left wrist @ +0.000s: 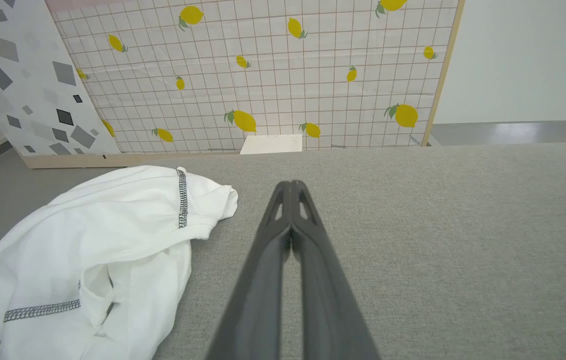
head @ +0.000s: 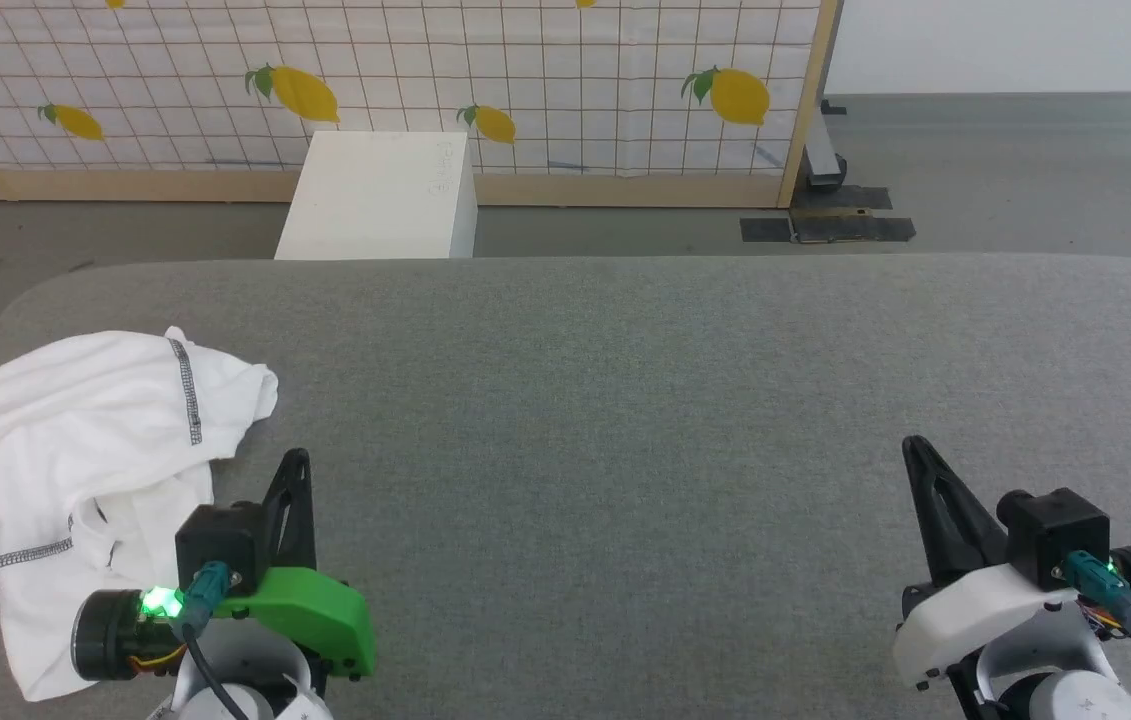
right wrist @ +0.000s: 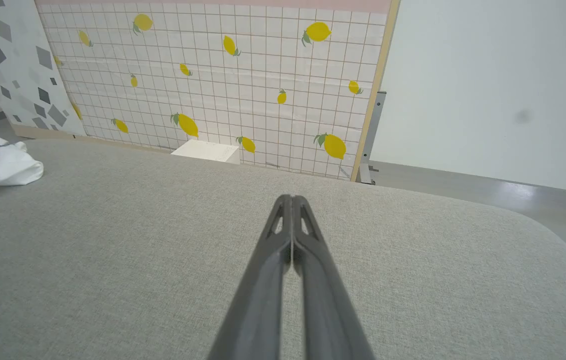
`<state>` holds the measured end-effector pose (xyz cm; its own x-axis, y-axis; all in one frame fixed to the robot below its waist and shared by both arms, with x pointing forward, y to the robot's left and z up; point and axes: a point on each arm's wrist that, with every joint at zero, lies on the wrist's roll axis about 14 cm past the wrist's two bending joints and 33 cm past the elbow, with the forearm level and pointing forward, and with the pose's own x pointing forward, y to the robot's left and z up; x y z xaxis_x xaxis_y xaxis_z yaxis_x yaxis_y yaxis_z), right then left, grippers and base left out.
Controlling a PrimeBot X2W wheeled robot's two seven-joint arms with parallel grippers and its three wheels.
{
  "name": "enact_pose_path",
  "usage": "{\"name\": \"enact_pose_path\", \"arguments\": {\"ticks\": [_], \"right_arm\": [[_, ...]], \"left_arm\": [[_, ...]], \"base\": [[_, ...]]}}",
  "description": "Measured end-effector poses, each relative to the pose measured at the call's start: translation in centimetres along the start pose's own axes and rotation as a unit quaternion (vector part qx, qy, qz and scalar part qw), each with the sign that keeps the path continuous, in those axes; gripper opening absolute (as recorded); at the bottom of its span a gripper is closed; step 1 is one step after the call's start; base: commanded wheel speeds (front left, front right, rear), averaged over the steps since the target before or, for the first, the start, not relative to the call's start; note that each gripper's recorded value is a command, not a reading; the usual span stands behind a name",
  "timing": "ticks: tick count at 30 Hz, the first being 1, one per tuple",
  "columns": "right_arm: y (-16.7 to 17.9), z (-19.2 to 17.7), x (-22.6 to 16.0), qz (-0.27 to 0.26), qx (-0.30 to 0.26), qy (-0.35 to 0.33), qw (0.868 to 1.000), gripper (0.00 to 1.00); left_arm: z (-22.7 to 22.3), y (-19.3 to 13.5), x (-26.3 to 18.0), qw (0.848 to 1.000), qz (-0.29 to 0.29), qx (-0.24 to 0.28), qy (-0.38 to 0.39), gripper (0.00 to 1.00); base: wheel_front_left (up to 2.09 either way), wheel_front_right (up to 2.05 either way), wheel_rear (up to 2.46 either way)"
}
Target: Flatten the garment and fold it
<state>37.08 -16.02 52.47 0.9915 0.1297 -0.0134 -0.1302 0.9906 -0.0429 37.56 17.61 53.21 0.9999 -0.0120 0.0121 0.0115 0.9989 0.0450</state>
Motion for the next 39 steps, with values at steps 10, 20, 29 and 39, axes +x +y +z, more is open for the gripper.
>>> {"name": "enact_pose_path", "arguments": {"ticks": [10,20,29,39], "right_arm": [[0.00,0.00,0.00,0.000,0.000,0.000,1.000,0.00],[0.01,0.00,0.00,0.000,0.000,0.000,1.000,0.00],[-0.05,-0.15,-0.01,-0.001,0.002,0.002,1.000,1.00],[0.04,-0.41,0.10,0.001,0.013,-0.001,1.000,1.00]], "left_arm": [[0.00,0.00,0.00,1.000,0.000,0.000,0.000,0.00],[0.00,0.00,0.00,1.000,0.000,0.000,0.000,0.00],[-0.13,-0.24,0.00,1.000,-0.004,-0.003,0.002,1.00],[-0.53,-0.11,-0.13,1.000,0.000,-0.008,0.003,1.00]], "base": [[0.00,0.00,0.00],[0.00,0.00,0.00],[0.00,0.00,0.00],[0.00,0.00,0.00]]}}
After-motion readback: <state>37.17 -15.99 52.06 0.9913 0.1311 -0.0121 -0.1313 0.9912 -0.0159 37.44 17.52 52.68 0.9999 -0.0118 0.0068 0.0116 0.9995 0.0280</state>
